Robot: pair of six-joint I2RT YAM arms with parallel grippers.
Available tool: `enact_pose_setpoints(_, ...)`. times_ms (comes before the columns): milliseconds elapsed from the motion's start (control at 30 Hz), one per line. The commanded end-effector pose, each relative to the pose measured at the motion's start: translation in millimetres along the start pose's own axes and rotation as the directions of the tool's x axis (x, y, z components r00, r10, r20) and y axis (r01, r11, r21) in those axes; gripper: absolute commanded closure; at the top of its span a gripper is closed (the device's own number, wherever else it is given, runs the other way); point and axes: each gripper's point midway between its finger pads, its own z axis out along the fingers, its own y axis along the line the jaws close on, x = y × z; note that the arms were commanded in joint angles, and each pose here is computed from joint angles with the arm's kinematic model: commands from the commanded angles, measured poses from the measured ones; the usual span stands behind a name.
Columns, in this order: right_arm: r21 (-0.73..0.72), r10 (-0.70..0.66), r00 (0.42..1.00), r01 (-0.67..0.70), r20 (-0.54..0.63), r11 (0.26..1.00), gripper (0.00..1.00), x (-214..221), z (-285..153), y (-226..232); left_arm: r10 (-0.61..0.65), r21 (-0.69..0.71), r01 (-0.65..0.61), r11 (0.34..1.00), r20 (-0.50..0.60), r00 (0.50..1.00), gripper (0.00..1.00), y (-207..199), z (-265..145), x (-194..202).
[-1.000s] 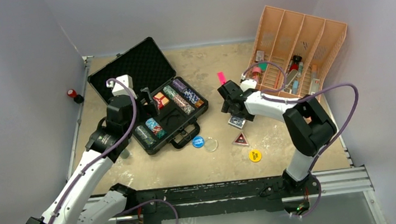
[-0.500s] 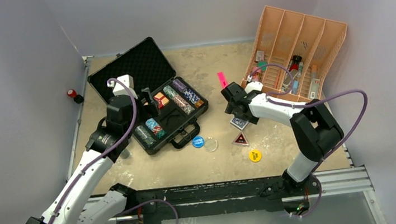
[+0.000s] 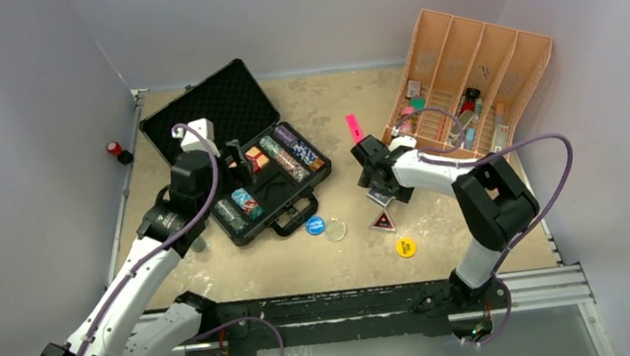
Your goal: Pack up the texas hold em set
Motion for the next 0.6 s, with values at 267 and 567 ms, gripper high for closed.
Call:
enact_pose_setpoints(267, -0.162, -0.016, 0.997, 0.005, -0.069, 0.987, 0.45, 0.9, -2.1, 21.3, -0.025, 0.033, 0.025, 0.999, 0.027, 0.999, 0.16, -8.9, 2.7, -8.2)
enact_pose_setpoints(567, -0.454, 0.066, 0.994, -0.097, -0.083, 0.886, 0.55, -24.9, -55.1, 71.0, -0.068, 0.084, 0.071, 0.994, -0.028, 0.997, 0.16, -20.4, 9.2, 5.6)
